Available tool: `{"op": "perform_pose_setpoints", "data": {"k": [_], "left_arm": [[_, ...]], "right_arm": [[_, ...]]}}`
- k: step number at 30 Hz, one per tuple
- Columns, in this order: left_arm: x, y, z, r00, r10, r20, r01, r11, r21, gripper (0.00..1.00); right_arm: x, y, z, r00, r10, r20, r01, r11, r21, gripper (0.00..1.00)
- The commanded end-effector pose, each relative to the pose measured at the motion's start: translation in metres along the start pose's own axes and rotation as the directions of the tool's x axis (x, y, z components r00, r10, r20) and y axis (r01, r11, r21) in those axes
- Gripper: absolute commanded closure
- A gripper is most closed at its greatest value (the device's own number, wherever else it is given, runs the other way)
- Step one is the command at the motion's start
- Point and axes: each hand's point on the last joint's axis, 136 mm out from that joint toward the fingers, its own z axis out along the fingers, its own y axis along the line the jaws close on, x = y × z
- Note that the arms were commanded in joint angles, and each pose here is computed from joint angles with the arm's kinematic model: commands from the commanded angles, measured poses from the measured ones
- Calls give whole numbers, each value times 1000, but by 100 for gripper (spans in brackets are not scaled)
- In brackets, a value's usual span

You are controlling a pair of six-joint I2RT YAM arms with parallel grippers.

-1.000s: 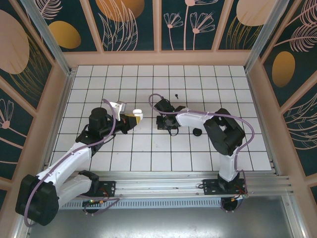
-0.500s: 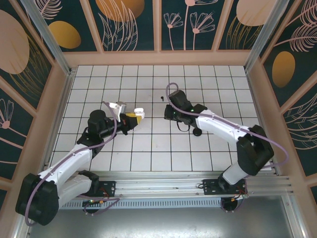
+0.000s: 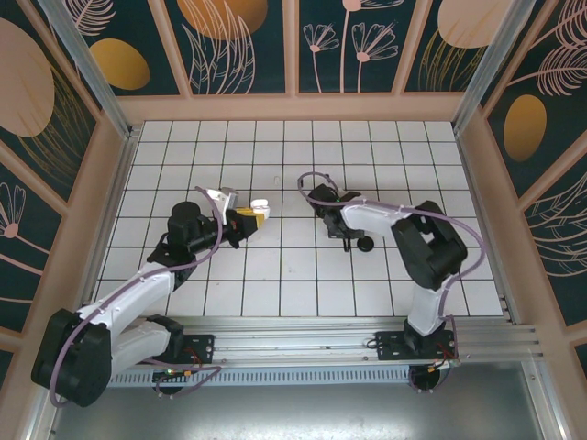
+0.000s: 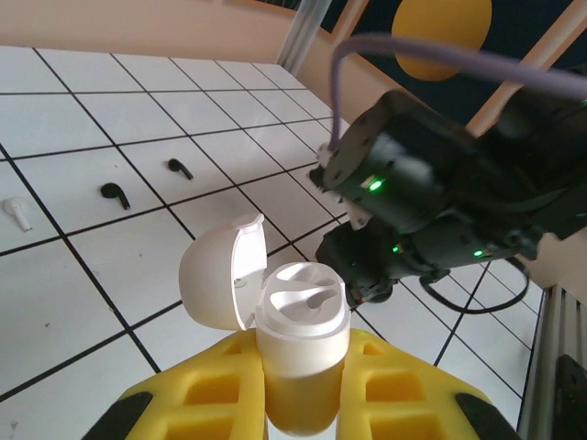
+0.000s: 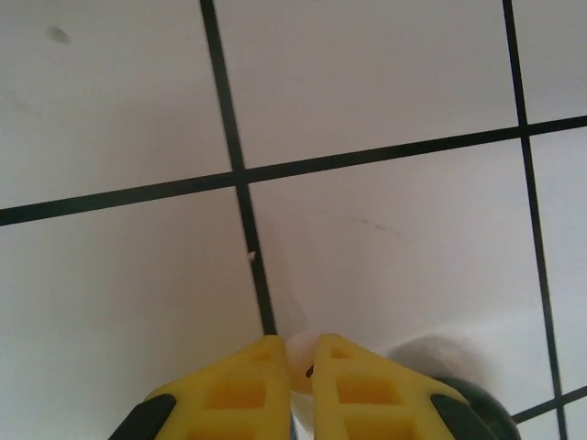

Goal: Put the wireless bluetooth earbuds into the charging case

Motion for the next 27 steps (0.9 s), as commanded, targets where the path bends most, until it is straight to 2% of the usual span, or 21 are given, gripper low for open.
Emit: {"op": "perform_pose_setpoints", "data": {"k": [1,5,8,12,15,19,24,27], "left_arm": [[-5,-2,-5,999,47,18,-47,999,-16,88],[-5,-1,-9,998,62,14,-62,997,-40,88],[-4,0,-10,998,67,11,-67,997,-48,88],[-4,1,-11,998,70,9,-69,996,-58,88],[-3,2,-10,998,65,6,-65,996,-59,88],[-3,3,-8,998,57,1,-57,997,-56,88],[-1,1,-5,999,38,-2,-38,999,-34,88],[0,1,-3,1000,23,-10,-23,999,-22,88]], "right_arm": [[-4,-5,2,998,-64,10,63,990,126,88],[8,24,3,996,-78,-32,80,996,43,76],[19,58,-13,996,-38,-79,25,987,-161,66],[13,87,-61,995,41,-87,-75,900,-428,61],[-4,82,-92,995,93,-41,-101,853,-513,60],[-22,59,-111,983,183,-12,-157,805,-572,60],[-18,31,-91,949,294,-114,-295,701,-649,63],[-6,32,-80,941,299,-159,-327,680,-656,65]]}}
